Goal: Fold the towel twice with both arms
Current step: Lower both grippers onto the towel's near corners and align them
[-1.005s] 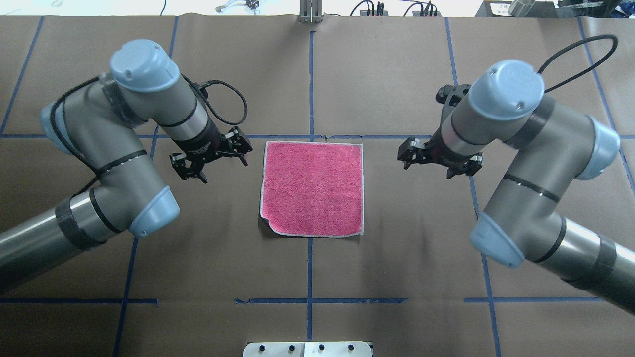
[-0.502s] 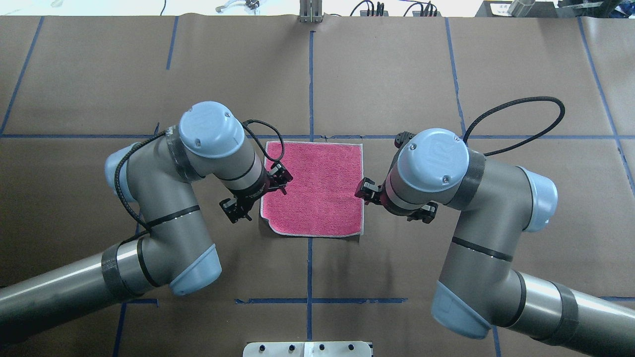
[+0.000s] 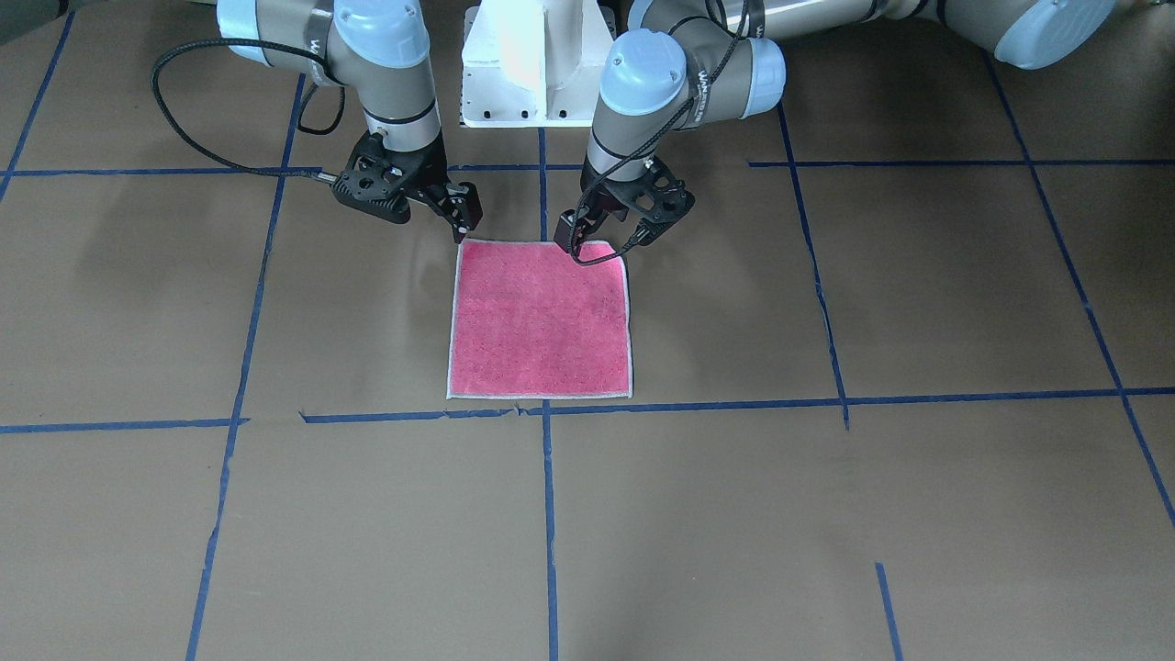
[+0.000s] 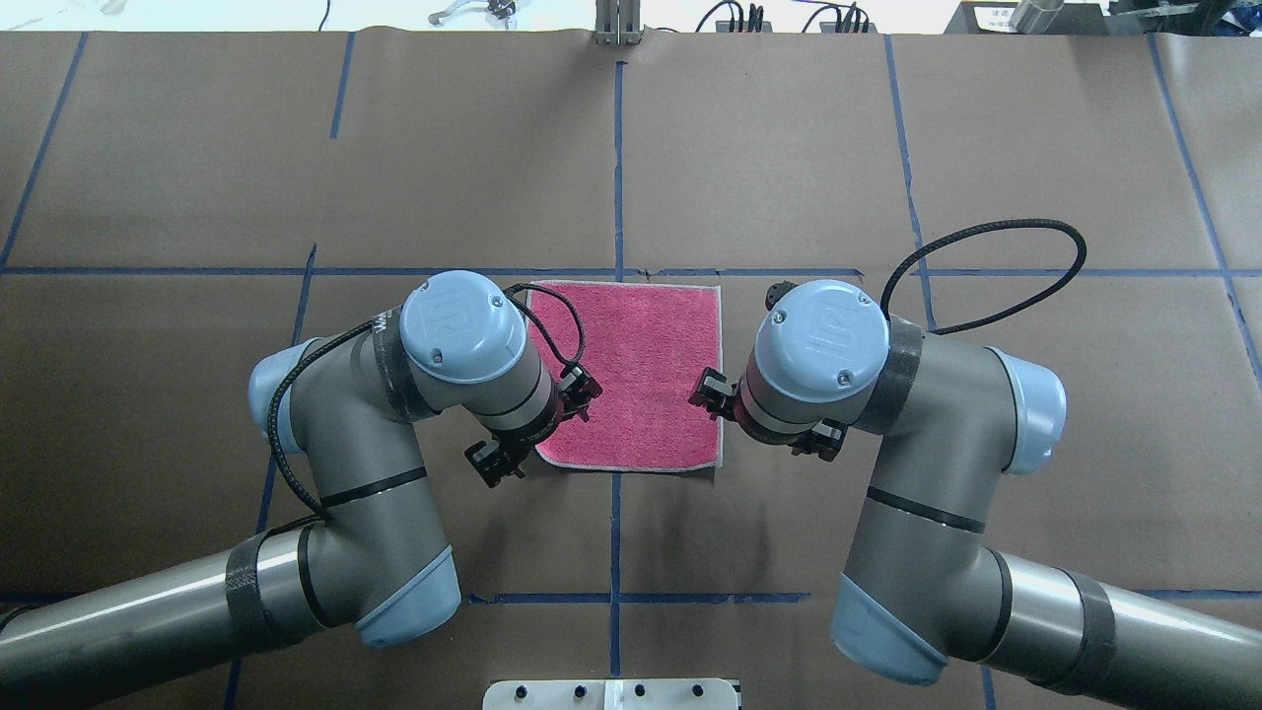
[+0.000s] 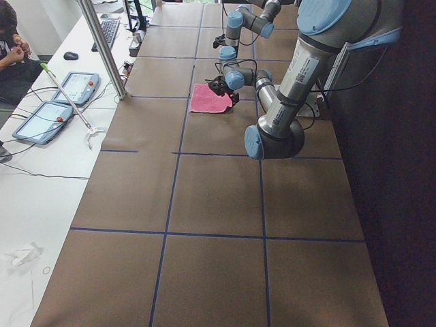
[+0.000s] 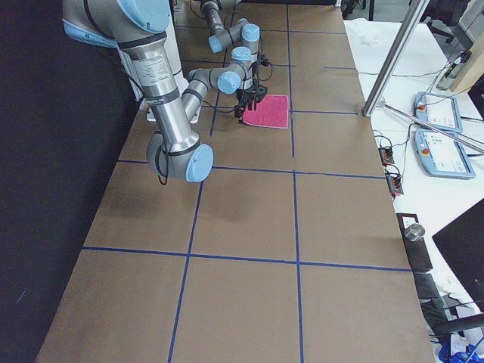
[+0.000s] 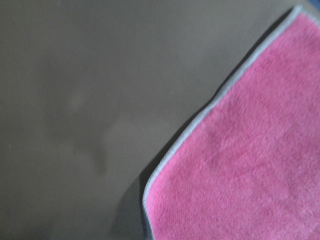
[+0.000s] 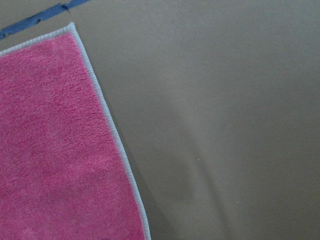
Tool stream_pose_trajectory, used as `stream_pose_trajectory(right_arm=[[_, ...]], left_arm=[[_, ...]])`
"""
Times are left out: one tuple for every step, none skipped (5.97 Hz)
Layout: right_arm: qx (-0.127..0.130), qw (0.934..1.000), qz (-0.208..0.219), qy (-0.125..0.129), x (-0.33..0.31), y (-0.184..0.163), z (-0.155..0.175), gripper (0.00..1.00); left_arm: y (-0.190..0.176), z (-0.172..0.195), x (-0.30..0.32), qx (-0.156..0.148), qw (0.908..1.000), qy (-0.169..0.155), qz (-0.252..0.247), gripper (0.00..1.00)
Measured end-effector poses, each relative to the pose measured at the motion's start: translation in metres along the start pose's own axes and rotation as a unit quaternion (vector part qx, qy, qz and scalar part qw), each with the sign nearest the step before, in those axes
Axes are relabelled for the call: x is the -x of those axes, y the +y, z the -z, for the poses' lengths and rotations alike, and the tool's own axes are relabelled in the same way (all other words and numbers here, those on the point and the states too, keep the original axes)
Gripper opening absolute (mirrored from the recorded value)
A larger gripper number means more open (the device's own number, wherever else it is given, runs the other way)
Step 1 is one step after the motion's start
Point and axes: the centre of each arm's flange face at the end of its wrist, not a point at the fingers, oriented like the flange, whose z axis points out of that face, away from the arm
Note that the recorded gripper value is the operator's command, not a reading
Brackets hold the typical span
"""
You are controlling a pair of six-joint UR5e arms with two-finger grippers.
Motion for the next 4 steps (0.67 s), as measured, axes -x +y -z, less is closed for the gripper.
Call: stream_pose_trajectory(right_arm=[[0.002, 1.0, -0.001, -0.008, 0.004, -0.006, -0.017, 1.0], [0.005, 0.9999, -0.001, -0.012, 0.006, -0.009, -0.029, 1.0], [0.009, 0.9998, 0.0, -0.017, 0.007, -0.01, -0.033, 1.0], [0.014, 0.9997, -0.002, -0.019, 0.009, -0.008, -0.034, 1.0]], left_arm=[[-0.004, -0.004, 0.003, -0.004, 1.0, -0.003, -0.005, 1.0], [-0.009, -0.009, 0.008, -0.009, 0.9999, -0.008, -0.012, 1.0], [-0.014, -0.015, 0.012, -0.013, 0.9997, -0.012, -0.017, 1.0], [-0.016, -0.02, 0.015, -0.016, 0.9996, -0.016, -0.02, 1.0]])
